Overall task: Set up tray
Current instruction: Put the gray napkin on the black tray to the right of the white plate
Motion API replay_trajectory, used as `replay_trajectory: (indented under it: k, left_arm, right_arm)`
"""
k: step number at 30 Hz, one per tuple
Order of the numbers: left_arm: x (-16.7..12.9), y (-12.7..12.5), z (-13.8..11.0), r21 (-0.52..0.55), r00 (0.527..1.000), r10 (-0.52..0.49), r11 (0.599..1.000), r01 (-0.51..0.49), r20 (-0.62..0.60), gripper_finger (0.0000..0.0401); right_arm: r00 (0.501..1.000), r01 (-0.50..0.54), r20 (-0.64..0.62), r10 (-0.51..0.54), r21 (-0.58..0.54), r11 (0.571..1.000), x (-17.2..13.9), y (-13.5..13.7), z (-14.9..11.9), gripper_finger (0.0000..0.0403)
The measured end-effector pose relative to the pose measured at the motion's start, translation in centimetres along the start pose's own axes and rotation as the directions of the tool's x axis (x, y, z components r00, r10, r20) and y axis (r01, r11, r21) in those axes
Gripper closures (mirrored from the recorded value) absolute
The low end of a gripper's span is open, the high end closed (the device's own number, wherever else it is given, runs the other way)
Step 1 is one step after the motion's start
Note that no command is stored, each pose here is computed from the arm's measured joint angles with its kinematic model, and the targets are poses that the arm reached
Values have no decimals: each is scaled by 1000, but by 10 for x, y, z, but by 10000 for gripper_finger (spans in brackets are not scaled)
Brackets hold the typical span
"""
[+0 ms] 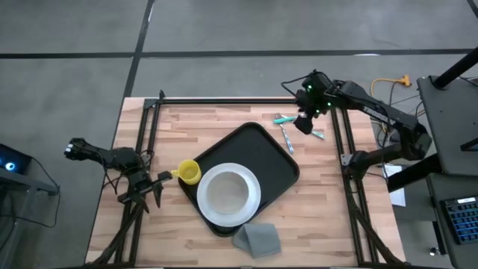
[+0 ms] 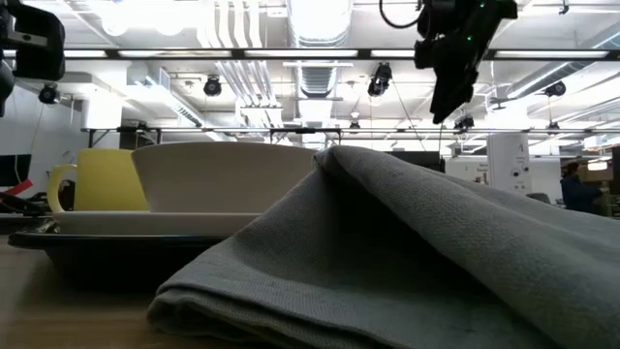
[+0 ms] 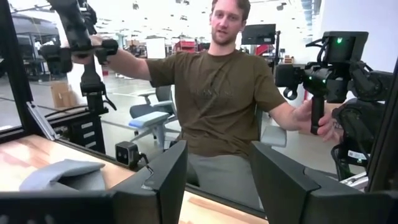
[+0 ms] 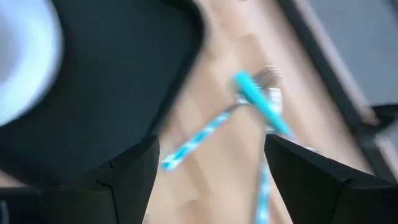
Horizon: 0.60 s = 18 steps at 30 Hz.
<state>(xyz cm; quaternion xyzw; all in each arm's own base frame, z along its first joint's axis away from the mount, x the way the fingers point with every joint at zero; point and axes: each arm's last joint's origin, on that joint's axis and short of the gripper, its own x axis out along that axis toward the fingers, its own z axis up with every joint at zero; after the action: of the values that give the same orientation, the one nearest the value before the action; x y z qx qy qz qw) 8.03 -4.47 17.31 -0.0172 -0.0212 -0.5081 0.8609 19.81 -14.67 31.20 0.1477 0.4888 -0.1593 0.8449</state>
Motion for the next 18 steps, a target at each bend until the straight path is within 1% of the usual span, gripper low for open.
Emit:
replay_trajectory:
  k: [5,8,12,18]
  left_arm:
    - [0,0,0,-6,1000,1,1000,-1,-3,242]
    - [1,1,-1,-19,1000,1,1000,-1,-16,242]
    - [2,3,-4,-39,999,2,999,-3,-36,242]
    - [4,5,-8,-75,997,2,997,-8,-72,242]
  right_arm:
    - [989,-149,0,149,-12,989,7,3,2,125]
    - [987,-159,8,159,-24,987,5,4,2,128]
    - [985,-165,41,167,-47,985,-6,9,-1,128]
    - [971,-217,74,226,-116,969,-20,31,-5,128]
